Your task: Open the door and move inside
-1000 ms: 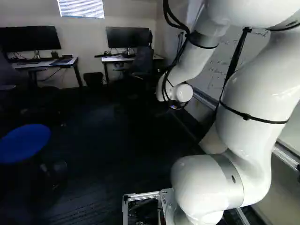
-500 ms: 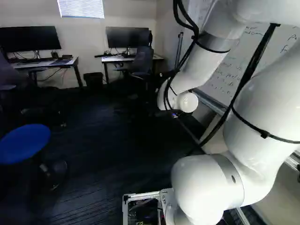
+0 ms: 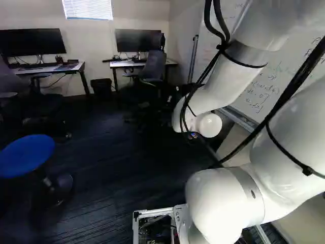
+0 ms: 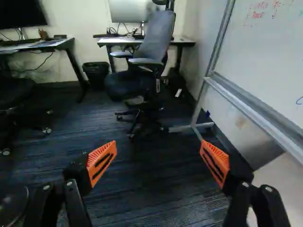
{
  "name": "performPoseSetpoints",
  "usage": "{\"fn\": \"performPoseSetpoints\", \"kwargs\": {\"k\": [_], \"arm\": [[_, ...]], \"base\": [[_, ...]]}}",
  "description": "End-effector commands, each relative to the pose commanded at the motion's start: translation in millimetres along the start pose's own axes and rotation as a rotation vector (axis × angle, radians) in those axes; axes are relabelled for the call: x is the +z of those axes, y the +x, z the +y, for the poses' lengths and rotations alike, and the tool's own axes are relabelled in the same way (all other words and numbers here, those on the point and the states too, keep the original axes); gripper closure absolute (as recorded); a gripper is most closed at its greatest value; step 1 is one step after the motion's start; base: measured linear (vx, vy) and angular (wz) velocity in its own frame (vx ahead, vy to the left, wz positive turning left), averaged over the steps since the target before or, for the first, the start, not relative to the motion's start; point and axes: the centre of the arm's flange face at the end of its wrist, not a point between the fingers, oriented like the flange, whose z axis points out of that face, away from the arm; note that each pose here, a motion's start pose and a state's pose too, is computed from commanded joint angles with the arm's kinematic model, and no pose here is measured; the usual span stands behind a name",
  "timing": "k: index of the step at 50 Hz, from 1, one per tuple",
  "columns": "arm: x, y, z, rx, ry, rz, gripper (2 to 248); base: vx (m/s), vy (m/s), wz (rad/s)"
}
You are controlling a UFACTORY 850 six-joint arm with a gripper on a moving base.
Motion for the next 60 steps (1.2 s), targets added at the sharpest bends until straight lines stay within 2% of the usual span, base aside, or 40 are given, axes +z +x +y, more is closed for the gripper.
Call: {"fn": "performPoseSetpoints", "kwargs": {"k": [28,60], "arm": [[-27.0,-20.9,-1.5,0.014,-0.011,0.004,3],[-30.1,-23.5,-1.6,0.016,-0.013,0.004,3]], "base": [[0.000,0.000,0.000],[0.000,0.000,0.000]]}}
